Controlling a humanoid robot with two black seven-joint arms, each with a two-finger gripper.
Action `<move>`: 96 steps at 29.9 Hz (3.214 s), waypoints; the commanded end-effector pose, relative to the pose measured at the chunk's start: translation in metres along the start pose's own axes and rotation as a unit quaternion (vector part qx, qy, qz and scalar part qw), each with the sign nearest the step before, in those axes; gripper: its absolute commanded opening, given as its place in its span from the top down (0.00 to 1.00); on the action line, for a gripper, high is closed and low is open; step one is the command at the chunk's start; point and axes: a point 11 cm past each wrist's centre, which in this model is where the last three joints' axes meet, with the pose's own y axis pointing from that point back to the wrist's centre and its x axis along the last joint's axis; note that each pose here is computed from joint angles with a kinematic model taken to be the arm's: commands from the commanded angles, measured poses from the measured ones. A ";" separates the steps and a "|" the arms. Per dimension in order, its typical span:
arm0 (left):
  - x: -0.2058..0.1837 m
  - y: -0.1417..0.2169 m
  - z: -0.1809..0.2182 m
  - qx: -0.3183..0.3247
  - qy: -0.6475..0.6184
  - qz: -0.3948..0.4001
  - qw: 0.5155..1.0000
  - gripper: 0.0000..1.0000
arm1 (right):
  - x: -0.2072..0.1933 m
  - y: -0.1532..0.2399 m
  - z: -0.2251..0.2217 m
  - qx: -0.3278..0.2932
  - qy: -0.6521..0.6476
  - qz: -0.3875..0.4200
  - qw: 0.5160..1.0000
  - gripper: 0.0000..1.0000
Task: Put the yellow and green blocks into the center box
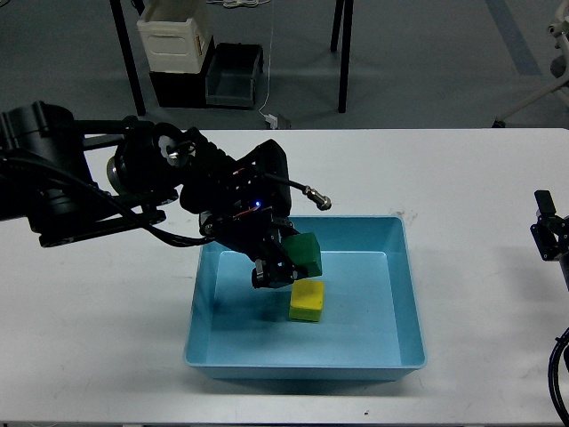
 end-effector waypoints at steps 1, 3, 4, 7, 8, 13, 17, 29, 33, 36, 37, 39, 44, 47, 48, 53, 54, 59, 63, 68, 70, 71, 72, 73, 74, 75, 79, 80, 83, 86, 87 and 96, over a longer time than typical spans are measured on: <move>-0.025 -0.017 -0.002 0.016 -0.043 -0.062 0.997 0.71 | 0.000 0.000 0.000 0.000 -0.001 0.000 1.000 0.00; -0.032 -0.020 0.000 0.012 -0.040 -0.069 0.997 0.71 | 0.000 0.000 0.001 0.000 0.000 0.001 1.000 0.00; -0.034 -0.020 0.000 0.011 -0.037 -0.070 0.997 0.71 | 0.000 0.001 0.001 -0.001 -0.001 0.001 1.000 0.00; -0.040 -0.022 -0.001 0.012 -0.029 -0.074 0.997 0.70 | -0.004 0.000 0.002 0.001 -0.007 0.001 1.000 0.00; -0.042 -0.023 -0.001 0.011 -0.027 -0.074 0.997 0.69 | -0.004 0.000 0.002 0.001 -0.008 0.001 1.000 0.00; -0.045 -0.025 0.000 0.009 -0.022 -0.075 0.997 0.67 | -0.005 0.000 0.002 0.002 -0.010 0.001 1.000 0.00; -0.043 -0.022 -0.003 0.015 -0.023 -0.074 0.997 0.67 | -0.005 0.000 0.002 0.002 -0.010 0.001 1.000 0.00; -0.035 -0.023 -0.002 0.004 0.004 -0.051 0.999 0.01 | -0.006 0.000 0.003 0.001 -0.011 0.000 1.000 0.00; -0.013 -0.015 -0.004 -0.008 0.048 0.002 0.999 0.00 | -0.015 -0.001 0.004 0.000 -0.017 -0.015 1.000 0.00; -0.008 -0.014 -0.001 -0.024 0.079 0.024 0.996 0.00 | -0.026 -0.002 0.010 -0.009 -0.020 -0.032 0.999 0.00; -0.008 -0.015 0.000 -0.027 0.083 0.025 0.996 0.00 | -0.029 -0.001 0.012 -0.012 -0.022 -0.034 0.999 0.00; -0.011 -0.019 0.003 -0.031 0.085 0.023 0.996 0.00 | -0.029 -0.001 0.013 -0.012 -0.023 -0.035 0.999 0.00; -0.024 -0.025 0.007 -0.034 0.089 0.013 0.995 0.12 | -0.032 -0.001 0.015 -0.012 -0.029 -0.031 0.999 0.00; -0.033 -0.025 0.003 -0.016 0.062 -0.007 0.998 0.38 | -0.033 -0.001 0.016 -0.012 -0.030 -0.031 0.999 0.00; -0.035 -0.025 0.002 -0.012 0.054 -0.013 0.998 0.44 | -0.033 -0.001 0.016 -0.012 -0.030 -0.031 0.999 0.00; -0.041 -0.027 0.002 -0.005 0.041 -0.025 0.999 0.56 | -0.033 -0.001 0.016 -0.012 -0.030 -0.031 0.999 0.00; -0.041 -0.028 0.002 -0.006 0.041 -0.026 0.999 0.54 | -0.033 -0.001 0.015 -0.011 -0.030 -0.032 0.999 0.00; -0.040 -0.028 0.002 -0.008 0.044 -0.023 0.999 0.16 | -0.034 0.000 0.016 -0.013 -0.031 -0.035 0.999 0.00; -0.040 -0.027 0.001 -0.007 0.048 -0.022 0.999 0.13 | -0.034 0.000 0.016 -0.013 -0.031 -0.036 0.999 0.00; -0.042 -0.029 0.003 -0.010 0.057 -0.018 0.998 0.10 | -0.034 0.000 0.016 -0.013 -0.032 -0.035 0.999 0.00; -0.038 -0.026 -0.001 -0.008 0.069 -0.007 0.998 0.10 | -0.034 0.000 0.016 -0.013 -0.031 -0.035 0.999 0.00; -0.032 -0.023 -0.002 -0.013 0.084 0.010 0.996 0.10 | -0.034 0.000 0.016 -0.013 -0.032 -0.034 0.999 0.00; -0.024 -0.017 -0.005 -0.018 0.109 0.035 0.993 0.10 | -0.034 0.000 0.016 -0.012 -0.033 -0.035 0.999 0.00; -0.015 -0.010 -0.007 -0.028 0.143 0.067 0.987 0.10 | -0.035 0.000 0.016 -0.012 -0.033 -0.036 0.999 0.00; -0.007 -0.005 -0.008 -0.043 0.178 0.099 0.978 0.10 | -0.035 -0.001 0.015 -0.011 -0.034 -0.036 0.999 0.00; 0.003 0.001 -0.009 -0.061 0.215 0.136 0.965 0.10 | -0.034 -0.001 0.015 -0.010 -0.039 -0.034 0.999 0.00; 0.029 0.028 -0.014 -0.148 0.369 0.284 0.872 0.09 | -0.030 -0.005 0.009 0.011 -0.119 -0.005 0.993 0.00; 0.023 0.033 -0.017 -0.162 0.405 0.308 0.845 0.07 | -0.031 -0.009 0.006 0.019 -0.145 -0.004 0.989 0.00; 0.014 0.043 -0.022 -0.207 0.491 0.381 0.756 0.00 | -0.038 -0.022 -0.004 0.040 -0.241 -0.017 0.970 0.00; -0.006 0.047 -0.027 -0.224 0.544 0.429 0.686 0.00 | -0.043 -0.031 -0.006 0.024 -0.308 -0.027 0.951 0.00; -0.011 0.048 -0.028 -0.226 0.553 0.442 0.669 0.00 | -0.044 -0.034 -0.007 0.021 -0.322 -0.029 0.946 0.00; -0.082 0.057 -0.034 -0.234 0.678 0.594 0.364 0.00 | -0.051 -0.046 -0.007 0.014 -0.459 -0.011 0.888 0.00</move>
